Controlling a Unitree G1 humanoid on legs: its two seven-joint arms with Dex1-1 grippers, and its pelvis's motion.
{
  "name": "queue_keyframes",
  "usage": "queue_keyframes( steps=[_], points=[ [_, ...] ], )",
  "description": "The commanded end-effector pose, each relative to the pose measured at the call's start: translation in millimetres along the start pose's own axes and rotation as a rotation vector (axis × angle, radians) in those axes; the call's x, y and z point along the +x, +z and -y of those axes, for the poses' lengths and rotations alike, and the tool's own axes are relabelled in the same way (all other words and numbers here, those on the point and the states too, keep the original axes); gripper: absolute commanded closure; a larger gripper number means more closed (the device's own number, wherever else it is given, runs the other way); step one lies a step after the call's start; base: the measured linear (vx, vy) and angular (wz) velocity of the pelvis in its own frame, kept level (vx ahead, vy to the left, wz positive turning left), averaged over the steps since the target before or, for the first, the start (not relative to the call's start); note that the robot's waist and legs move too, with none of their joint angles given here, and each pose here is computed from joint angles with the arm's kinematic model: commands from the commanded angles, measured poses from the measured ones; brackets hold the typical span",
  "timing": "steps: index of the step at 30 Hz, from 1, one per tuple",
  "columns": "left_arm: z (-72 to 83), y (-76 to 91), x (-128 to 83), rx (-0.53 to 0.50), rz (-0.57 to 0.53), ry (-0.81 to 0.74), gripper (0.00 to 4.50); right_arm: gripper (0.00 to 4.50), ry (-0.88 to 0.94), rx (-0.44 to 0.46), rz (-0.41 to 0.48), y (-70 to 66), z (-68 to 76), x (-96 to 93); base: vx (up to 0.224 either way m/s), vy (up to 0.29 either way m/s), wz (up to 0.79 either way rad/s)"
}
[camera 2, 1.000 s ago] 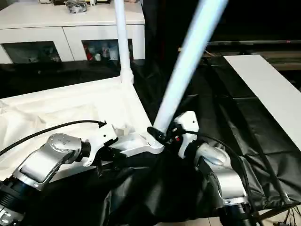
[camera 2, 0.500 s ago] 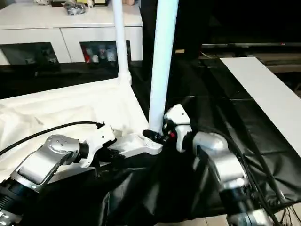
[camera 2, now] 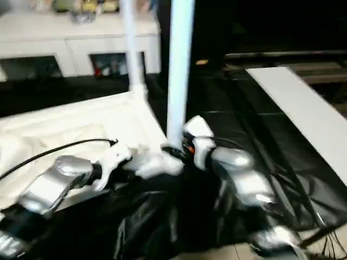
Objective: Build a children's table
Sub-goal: Rotate leg to tighten
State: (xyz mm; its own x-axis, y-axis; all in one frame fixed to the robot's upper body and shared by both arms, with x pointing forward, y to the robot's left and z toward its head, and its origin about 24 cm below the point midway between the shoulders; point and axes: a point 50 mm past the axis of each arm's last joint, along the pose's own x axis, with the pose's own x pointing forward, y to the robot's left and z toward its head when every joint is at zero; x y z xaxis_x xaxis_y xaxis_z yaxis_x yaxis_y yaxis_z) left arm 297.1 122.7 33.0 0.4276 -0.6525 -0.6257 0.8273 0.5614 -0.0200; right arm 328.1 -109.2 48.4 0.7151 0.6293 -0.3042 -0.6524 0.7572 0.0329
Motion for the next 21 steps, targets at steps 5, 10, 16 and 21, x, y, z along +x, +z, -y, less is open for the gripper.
queue_keyframes(
  steps=[5,10,16,21],
  points=[
    [-2.1,30.2,13,-0.107,0.116,0.170,4.50,2.64,-0.311,0.202,-0.297,-70.8,12.6,-0.9,-0.072,0.038,-0.04],
    [20.0,63.9,42,-0.137,0.171,0.195,4.50,2.64,-0.472,0.283,-0.308,-66.0,0.8,23.6,0.033,-0.033,-0.09],
    [26.3,73.6,50,-0.149,0.190,0.223,4.50,2.64,-0.509,0.259,-0.308,-58.5,-9.1,36.7,-0.024,-0.006,0.07],
    [17.7,70.7,46,-0.153,0.180,0.257,4.50,2.64,-0.530,0.239,-0.298,-55.5,-7.3,39.5,0.000,0.000,0.00]
  ],
)
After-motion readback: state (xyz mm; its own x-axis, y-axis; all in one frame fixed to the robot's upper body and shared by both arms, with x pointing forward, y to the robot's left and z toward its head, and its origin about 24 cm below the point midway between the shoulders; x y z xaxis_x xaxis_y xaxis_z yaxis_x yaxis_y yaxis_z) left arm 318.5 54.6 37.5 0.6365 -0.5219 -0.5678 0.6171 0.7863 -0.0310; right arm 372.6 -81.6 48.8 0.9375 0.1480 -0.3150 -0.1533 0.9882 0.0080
